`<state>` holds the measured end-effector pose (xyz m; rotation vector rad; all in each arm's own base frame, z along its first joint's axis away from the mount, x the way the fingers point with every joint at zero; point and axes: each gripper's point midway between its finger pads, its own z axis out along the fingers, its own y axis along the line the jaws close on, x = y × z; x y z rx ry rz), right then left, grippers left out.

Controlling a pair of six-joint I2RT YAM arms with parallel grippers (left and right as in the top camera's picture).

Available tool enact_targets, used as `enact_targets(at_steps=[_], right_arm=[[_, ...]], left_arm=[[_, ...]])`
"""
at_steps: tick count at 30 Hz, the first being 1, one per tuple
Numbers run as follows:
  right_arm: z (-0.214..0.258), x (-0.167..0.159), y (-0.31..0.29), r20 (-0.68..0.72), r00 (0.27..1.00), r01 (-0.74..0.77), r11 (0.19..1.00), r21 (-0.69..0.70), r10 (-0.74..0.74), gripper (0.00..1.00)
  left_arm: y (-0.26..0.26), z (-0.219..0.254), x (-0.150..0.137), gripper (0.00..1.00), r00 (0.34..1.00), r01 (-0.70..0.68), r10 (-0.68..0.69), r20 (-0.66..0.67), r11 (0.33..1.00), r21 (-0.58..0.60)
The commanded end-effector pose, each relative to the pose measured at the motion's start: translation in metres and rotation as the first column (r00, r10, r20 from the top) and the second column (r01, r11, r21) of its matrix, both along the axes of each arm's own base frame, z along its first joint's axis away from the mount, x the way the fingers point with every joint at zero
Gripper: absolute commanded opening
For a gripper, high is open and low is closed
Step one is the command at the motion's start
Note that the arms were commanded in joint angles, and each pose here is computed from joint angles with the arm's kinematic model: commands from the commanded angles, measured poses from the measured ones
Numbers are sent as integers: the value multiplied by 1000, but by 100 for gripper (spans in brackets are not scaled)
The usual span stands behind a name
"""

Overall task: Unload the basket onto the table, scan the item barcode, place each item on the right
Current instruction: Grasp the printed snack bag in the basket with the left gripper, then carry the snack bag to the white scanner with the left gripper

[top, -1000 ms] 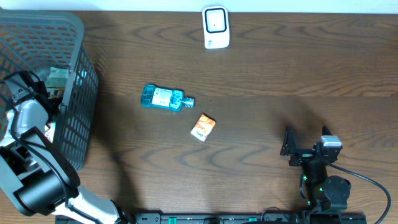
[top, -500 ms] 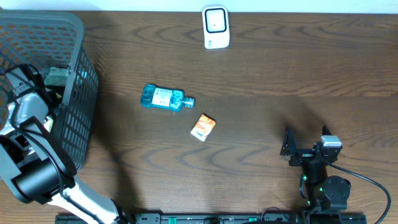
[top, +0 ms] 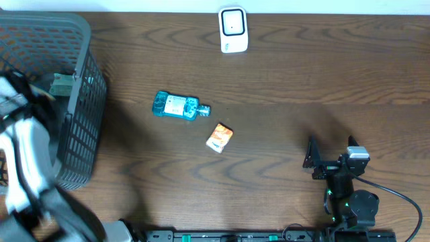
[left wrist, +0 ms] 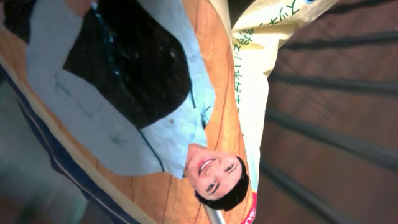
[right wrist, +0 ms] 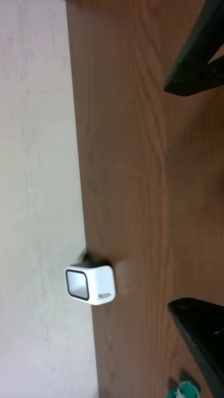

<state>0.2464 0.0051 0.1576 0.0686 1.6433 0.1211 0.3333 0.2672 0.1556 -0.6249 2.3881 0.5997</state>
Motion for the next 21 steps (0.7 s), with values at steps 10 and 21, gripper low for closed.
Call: enact_targets(at_steps=[10,21], right_arm=[[0,0,-2,0,1000,9,1000,-7,-9,99],[0,0,-2,0,1000,9,1000,-7,-9,99]], left_arm=[[-91,320,-64,7,314,26,60,947,997,-72],[-285,309,-33,7,245,891,-268,932,442,-107]])
